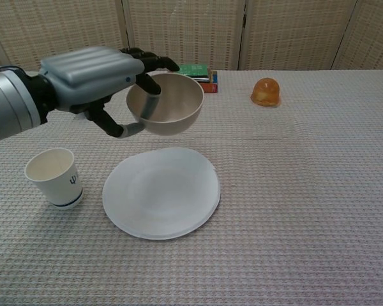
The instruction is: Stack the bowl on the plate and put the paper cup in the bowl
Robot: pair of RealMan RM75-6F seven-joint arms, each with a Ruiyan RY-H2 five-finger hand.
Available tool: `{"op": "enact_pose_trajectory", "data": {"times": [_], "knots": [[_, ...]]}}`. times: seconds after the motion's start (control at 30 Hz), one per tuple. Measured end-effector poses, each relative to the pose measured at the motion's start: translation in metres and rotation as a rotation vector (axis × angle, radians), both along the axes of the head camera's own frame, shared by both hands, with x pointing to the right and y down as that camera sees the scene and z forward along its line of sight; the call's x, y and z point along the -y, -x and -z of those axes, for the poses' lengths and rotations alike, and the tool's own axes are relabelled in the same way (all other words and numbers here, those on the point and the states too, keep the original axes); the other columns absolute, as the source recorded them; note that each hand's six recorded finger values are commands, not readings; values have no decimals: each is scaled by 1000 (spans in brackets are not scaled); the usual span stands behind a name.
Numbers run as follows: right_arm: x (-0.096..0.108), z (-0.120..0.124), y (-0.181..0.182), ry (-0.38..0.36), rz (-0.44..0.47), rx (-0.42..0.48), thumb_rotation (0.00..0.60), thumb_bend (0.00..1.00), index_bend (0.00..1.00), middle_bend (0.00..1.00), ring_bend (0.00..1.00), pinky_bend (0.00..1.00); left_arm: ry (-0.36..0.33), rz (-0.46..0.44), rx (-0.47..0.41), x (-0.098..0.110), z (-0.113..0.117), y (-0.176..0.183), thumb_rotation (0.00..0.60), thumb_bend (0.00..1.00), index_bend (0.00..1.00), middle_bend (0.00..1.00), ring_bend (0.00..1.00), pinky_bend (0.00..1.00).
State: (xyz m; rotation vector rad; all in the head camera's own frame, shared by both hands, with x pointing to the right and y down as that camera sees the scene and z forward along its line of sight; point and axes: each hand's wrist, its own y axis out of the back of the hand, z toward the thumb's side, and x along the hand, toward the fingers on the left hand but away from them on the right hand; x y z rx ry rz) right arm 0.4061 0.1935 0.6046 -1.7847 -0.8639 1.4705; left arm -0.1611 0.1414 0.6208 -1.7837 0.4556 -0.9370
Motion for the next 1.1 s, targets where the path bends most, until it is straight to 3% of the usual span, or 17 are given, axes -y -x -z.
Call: {"op": "enact_pose_trajectory", "data": {"times": [0.17,0.37,1.1], "knots": [[0,3,2,0,23,26,600,172,91,107,5,77,-5,19,23,-17,4,1,600,427,636,85,0,57],[0,11,0,-22,29,50,600,171,91,107,6,77,33,31,36,-37,-7,2,600,427,636,85,0,57],[-2,25,-8,-66,15,76,600,171,91,107,6,77,140,121,14,-66,-47,21,600,426,634,85,0,57]]}}
